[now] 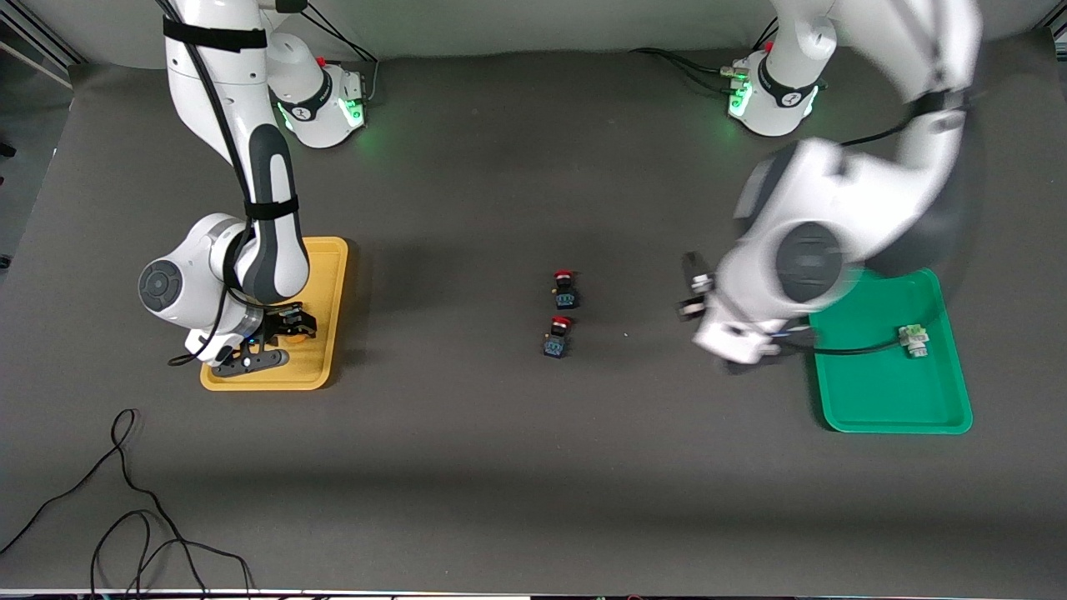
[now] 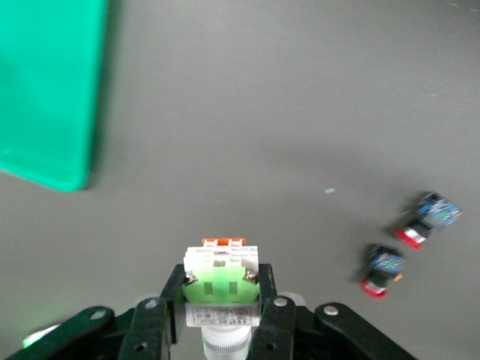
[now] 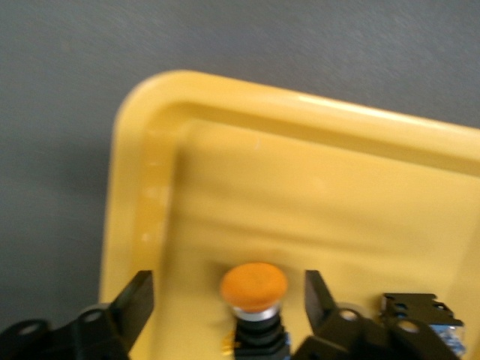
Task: Place green and yellow buttons in trays
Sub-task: 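Release the yellow button while the left gripper lowers green into the green tray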
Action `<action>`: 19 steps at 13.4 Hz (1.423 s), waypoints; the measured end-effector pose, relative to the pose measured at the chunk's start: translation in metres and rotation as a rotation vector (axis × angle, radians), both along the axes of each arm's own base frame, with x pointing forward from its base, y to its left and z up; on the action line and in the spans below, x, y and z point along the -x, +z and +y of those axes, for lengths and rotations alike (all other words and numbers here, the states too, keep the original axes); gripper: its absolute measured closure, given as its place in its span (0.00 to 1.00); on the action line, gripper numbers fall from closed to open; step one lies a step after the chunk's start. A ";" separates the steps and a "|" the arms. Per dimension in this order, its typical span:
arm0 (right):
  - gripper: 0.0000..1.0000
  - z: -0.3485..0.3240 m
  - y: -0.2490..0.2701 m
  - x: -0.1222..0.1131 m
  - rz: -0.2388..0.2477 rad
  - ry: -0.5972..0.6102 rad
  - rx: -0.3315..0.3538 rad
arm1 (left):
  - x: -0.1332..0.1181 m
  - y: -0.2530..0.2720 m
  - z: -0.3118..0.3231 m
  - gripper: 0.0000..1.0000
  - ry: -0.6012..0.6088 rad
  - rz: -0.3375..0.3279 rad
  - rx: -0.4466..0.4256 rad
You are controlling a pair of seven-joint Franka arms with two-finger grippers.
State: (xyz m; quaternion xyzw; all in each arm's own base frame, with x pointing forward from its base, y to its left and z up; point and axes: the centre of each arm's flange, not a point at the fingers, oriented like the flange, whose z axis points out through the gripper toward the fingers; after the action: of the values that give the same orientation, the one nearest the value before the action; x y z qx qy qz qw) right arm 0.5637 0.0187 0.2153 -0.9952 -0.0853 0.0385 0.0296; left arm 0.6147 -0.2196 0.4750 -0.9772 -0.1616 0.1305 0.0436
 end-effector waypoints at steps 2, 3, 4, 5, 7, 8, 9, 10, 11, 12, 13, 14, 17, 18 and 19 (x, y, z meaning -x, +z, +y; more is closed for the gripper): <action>0.00 0.007 0.025 -0.015 0.029 -0.005 -0.017 | -0.010 0.027 0.066 0.59 -0.001 0.012 0.016; 0.00 0.009 0.043 -0.024 0.047 -0.001 -0.016 | -0.014 0.031 0.098 0.59 -0.017 0.017 0.028; 0.00 0.012 0.064 -0.033 0.067 0.003 -0.014 | -0.018 0.031 0.130 0.59 -0.041 0.022 0.037; 0.00 0.016 0.088 -0.042 0.088 0.002 -0.018 | -0.021 0.027 0.165 0.59 -0.063 0.031 0.043; 0.00 0.025 0.137 -0.053 0.126 -0.008 -0.037 | -0.023 0.009 0.221 0.59 -0.090 0.046 0.063; 0.00 0.032 0.159 -0.057 0.142 -0.015 -0.043 | -0.024 -0.007 0.239 0.59 -0.104 0.035 0.069; 0.00 0.039 0.179 -0.059 0.154 -0.022 -0.040 | -0.025 -0.027 0.250 0.59 -0.121 0.013 0.065; 0.00 0.048 0.196 -0.061 0.164 -0.032 -0.030 | -0.024 -0.053 0.253 0.59 -0.139 -0.014 0.057; 0.00 0.056 0.210 -0.062 0.173 -0.039 -0.018 | -0.020 -0.081 0.253 0.59 -0.152 -0.043 0.052; 0.00 0.064 0.222 -0.062 0.179 -0.037 -0.004 | -0.013 -0.111 0.251 0.59 -0.163 -0.076 0.049; 0.00 0.070 0.234 -0.062 0.181 -0.034 0.013 | -0.003 -0.141 0.248 0.59 -0.175 -0.109 0.047; 0.00 0.074 0.246 -0.061 0.177 -0.030 0.033 | 0.009 -0.168 0.246 0.59 -0.188 -0.138 0.042; 0.00 0.077 0.282 -0.053 0.142 -0.021 0.089 | 0.041 -0.224 0.256 0.59 -0.220 -0.211 0.013; 0.00 0.076 0.295 -0.050 0.127 -0.035 0.100 | 0.049 -0.235 0.264 0.59 -0.218 -0.227 0.008; 0.00 0.074 0.307 -0.046 0.113 -0.057 0.108 | 0.056 -0.244 0.270 0.59 -0.215 -0.240 0.009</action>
State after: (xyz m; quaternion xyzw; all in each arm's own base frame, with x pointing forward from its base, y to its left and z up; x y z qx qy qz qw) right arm 0.6092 0.0931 0.5226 -0.9936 -0.0531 0.0980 -0.0184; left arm 0.5588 0.0500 0.2309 -0.9976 -0.0595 0.0083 0.0334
